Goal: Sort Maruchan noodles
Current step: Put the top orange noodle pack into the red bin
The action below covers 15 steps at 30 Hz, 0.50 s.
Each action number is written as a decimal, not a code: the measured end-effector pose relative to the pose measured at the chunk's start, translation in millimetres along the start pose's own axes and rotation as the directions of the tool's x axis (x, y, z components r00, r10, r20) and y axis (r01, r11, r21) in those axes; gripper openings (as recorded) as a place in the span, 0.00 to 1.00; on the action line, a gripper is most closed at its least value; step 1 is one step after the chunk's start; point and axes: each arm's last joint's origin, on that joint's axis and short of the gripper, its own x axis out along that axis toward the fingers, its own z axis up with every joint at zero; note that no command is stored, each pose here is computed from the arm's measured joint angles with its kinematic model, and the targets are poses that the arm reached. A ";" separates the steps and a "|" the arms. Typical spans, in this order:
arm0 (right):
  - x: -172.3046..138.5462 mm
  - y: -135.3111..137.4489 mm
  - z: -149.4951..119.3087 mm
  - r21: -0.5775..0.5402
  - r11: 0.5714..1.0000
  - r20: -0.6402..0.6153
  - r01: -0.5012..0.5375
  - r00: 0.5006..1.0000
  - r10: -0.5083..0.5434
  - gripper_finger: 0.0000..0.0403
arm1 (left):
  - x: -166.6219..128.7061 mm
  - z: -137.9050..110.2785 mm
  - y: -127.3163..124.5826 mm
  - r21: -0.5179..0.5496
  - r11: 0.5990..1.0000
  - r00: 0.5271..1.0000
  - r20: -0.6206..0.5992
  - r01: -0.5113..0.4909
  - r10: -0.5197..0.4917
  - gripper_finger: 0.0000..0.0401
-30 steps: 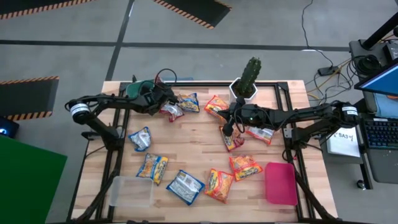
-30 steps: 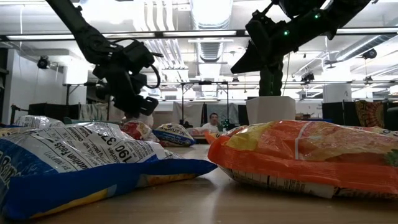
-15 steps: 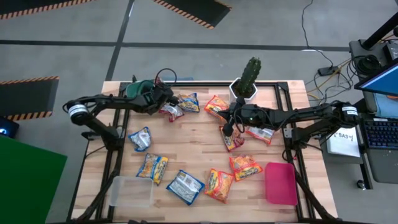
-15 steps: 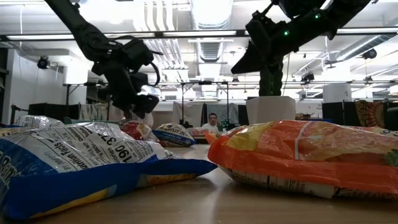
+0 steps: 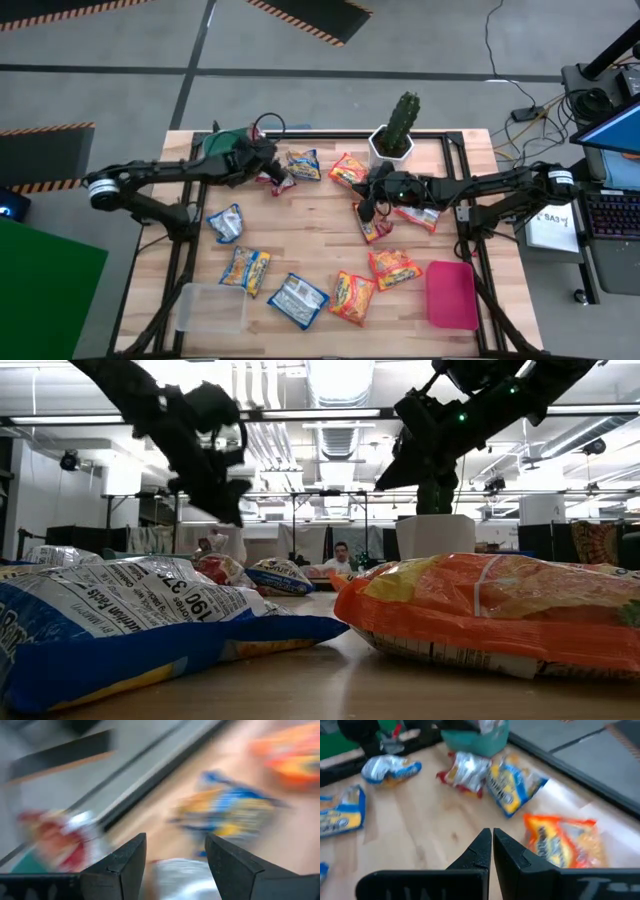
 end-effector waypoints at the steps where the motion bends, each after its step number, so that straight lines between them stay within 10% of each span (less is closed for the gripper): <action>1: 2.0 3.4 -3.0 0.007 1.000 -0.009 -0.008 1.000 0.008 0.02 | -6.9 2.1 -3.0 0.033 0.997 0.997 0.018 0.073 -0.073 0.46; 9: 14.7 24.7 -28.5 0.123 0.992 -0.105 -0.038 0.993 0.051 0.02 | -62.8 5.8 -24.6 0.346 0.753 0.758 0.152 0.560 -0.634 0.46; 15: 16.8 30.9 -34.5 0.284 0.951 -0.172 -0.122 0.969 0.175 0.02 | -79.1 -11.4 -24.7 0.393 0.729 0.670 0.302 0.561 -0.678 0.46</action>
